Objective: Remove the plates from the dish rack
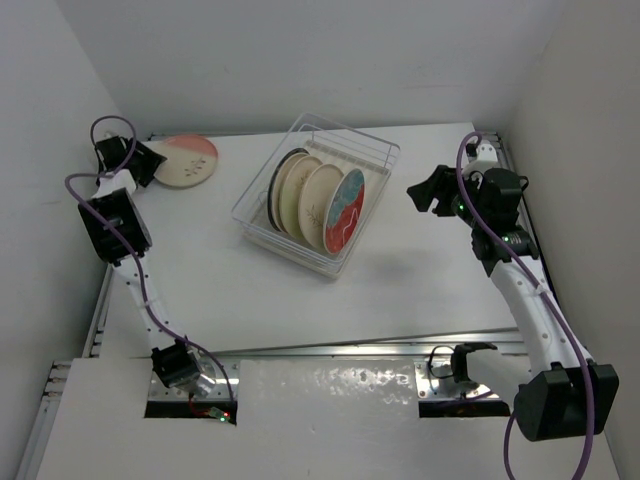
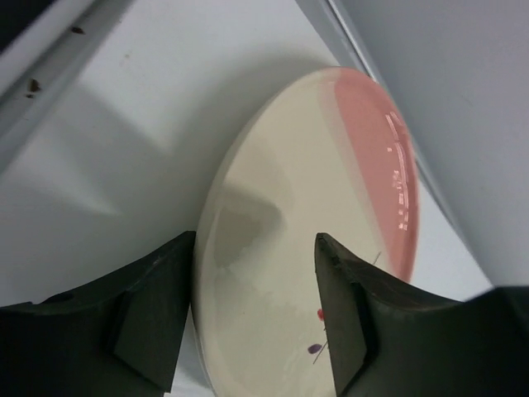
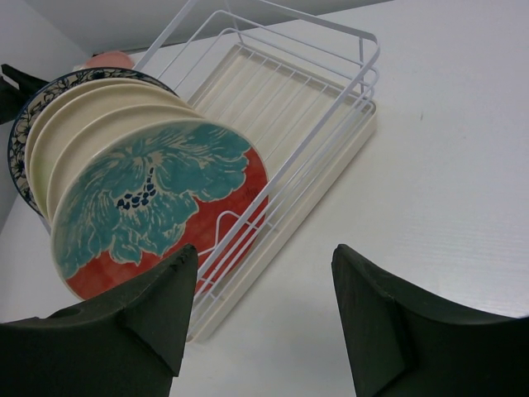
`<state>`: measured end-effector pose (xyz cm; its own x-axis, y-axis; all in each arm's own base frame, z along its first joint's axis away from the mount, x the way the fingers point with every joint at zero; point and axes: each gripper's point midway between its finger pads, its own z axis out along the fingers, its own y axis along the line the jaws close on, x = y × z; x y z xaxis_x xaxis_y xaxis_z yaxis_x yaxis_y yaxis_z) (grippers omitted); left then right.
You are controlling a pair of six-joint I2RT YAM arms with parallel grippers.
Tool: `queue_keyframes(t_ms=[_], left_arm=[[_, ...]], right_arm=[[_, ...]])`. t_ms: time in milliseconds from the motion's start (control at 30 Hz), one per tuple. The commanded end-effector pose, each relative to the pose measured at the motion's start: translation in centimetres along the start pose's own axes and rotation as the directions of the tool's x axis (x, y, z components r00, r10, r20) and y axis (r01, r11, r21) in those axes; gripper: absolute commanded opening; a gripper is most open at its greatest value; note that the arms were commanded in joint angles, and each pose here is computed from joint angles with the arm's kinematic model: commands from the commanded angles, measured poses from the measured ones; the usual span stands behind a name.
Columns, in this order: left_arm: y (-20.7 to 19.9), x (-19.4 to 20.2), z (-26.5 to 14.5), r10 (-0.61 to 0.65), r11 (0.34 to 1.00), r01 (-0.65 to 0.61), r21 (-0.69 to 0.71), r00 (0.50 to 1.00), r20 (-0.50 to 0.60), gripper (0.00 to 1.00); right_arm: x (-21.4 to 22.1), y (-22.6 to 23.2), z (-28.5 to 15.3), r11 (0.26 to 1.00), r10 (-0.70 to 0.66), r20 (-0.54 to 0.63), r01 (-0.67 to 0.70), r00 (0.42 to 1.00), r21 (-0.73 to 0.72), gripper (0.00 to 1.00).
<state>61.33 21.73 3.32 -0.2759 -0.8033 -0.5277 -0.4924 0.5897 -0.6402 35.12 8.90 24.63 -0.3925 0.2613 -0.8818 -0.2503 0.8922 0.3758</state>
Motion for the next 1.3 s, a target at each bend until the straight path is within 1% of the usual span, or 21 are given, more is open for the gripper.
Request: queue_keyframes(t_ms=[0, 233, 267, 333, 467, 533, 600, 633, 667, 700, 733, 767, 800, 833, 867, 900, 933, 1000, 1033, 1133, 1267], left_arm=[[2.7, 1.2, -1.3, 0.086, 0.978, -0.095, -0.188, 0.995, -0.055, 0.59], [1.7, 2.0, -2.9, 0.219, 0.947, -0.240, -0.212, 0.968, -0.118, 0.75], [1.5, 1.5, -3.3, 0.247, 0.940, -0.267, -0.214, 0.962, -0.114, 0.81], [0.7, 1.3, -3.8, 0.281, 0.933, -0.299, -0.203, 0.953, -0.115, 0.87], [-4.4, -1.3, -6.6, 0.436, 0.887, -0.437, -0.149, 0.899, -0.042, 0.89], [-8.3, -2.0, -8.2, 0.549, 0.831, -0.545, -0.112, 0.836, 0.010, 0.85], [-13.6, -3.6, -11.9, 0.635, 0.773, -0.630, -0.076, 0.765, 0.108, 0.79], [-16.7, -2.7, -13.1, 0.711, 0.698, -0.715, -0.028, 0.689, 0.140, 0.68], [-20.9, -2.7, -16.4, 0.731, 0.651, -0.757, 0.062, 0.647, 0.215, 0.59], [-22.8, -1.7, -17.9, 0.746, 0.613, -0.781, 0.116, 0.621, 0.239, 0.50], [-25.2, 0.4, -19.3, 0.772, 0.558, -0.811, 0.177, 0.586, 0.248, 0.33], [-27.9, 1.2, -21.7, 0.781, 0.508, -0.831, 0.225, 0.555, 0.287, 0.29], [-29.0, 2.6, -22.6, 0.801, 0.471, -0.845, 0.255, 0.530, 0.278, 0.28], [-30.0, 6.9, -23.4, 0.849, 0.402, -0.856, 0.324, 0.481, 0.219, 0.28], [-31.4, 8.5, -24.6, 0.860, 0.359, -0.855, 0.373, 0.458, 0.223, 0.30], [-31.5, 11.2, -25.3, 0.880, 0.337, -0.840, 0.426, 0.442, 0.176, 0.33], [-32.9, 14.0, -26.4, 0.894, 0.285, -0.832, 0.477, 0.410, 0.181, 0.40], [-33.8, 16.6, -27.5, 0.909, 0.246, -0.827, 0.506, 0.377, 0.175, 0.45], [-34.6, 19.0, -28.6, 0.924, 0.190, -0.825, 0.533, 0.333, 0.185, 0.47], [-34.8, 22.1, -29.5, 0.952, 0.110, -0.849, 0.517, 0.240, 0.191, 0.47], [-33.9, 22.8, -28.8, 0.969, 0.088, -0.891, 0.444, 0.179, 0.167, 0.47]], right_arm=[[-2.4, 1.3, -0.5, 0.999, -0.023, 0.062, 0.025, 0.998, -0.030, 0.65], [-1.5, 0.9, -0.6, 0.999, -0.036, 0.038, 0.037, 0.999, -0.019, 0.67], [-1.4, 0.9, -0.5, 0.999, -0.037, 0.035, 0.038, 0.999, -0.021, 0.67], [-1.3, 1.0, -0.5, 0.998, -0.048, 0.030, 0.049, 0.998, -0.029, 0.68], [-0.9, 0.5, -0.4, 0.998, -0.065, -0.001, 0.065, 0.998, -0.011, 0.68], [-0.7, 0.1, -0.3, 0.998, -0.065, -0.015, 0.065, 0.998, 0.011, 0.69], [-0.2, -0.3, -0.1, 0.998, -0.058, -0.038, 0.059, 0.998, 0.028, 0.68], [0.0, -0.5, -0.1, 0.998, -0.059, -0.044, 0.061, 0.997, 0.032, 0.68], [0.1, -0.5, 0.0, 0.998, -0.059, -0.048, 0.061, 0.997, 0.033, 0.68], [0.6, -0.7, 0.1, 0.997, -0.065, -0.058, 0.067, 0.996, 0.034, 0.68], [0.7, -0.8, 0.1, 0.997, -0.071, -0.058, 0.072, 0.996, 0.032, 0.67], [0.9, -0.8, 0.2, 0.996, -0.083, -0.055, 0.084, 0.995, 0.026, 0.67], [1.5, -1.0, 0.2, 0.996, -0.084, -0.064, 0.086, 0.994, 0.025, 0.67], [1.7, -1.1, 0.2, 0.995, -0.090, -0.064, 0.092, 0.994, 0.024, 0.67], [1.9, -1.2, 0.2, 0.995, -0.094, -0.061, 0.095, 0.994, 0.023, 0.67], [2.6, -1.3, 0.3, 0.995, -0.100, -0.072, 0.102, 0.992, 0.020, 0.67], [2.8, -1.3, 0.1, 0.994, -0.106, -0.073, 0.108, 0.992, 0.018, 0.68], [3.7, -1.6, 0.0, 0.992, -0.123, -0.087, 0.125, 0.989, 0.013, 0.68], [3.8, -1.6, -0.1, 0.992, -0.127, -0.089, 0.129, 0.988, 0.011, 0.68], [4.7, -1.7, -0.4, 0.990, -0.139, -0.106, 0.141, 0.985, 0.005, 0.68], [5.8, -1.8, -0.7, 0.990, -0.143, -0.118, 0.144, 0.983, -0.003, 0.69]])
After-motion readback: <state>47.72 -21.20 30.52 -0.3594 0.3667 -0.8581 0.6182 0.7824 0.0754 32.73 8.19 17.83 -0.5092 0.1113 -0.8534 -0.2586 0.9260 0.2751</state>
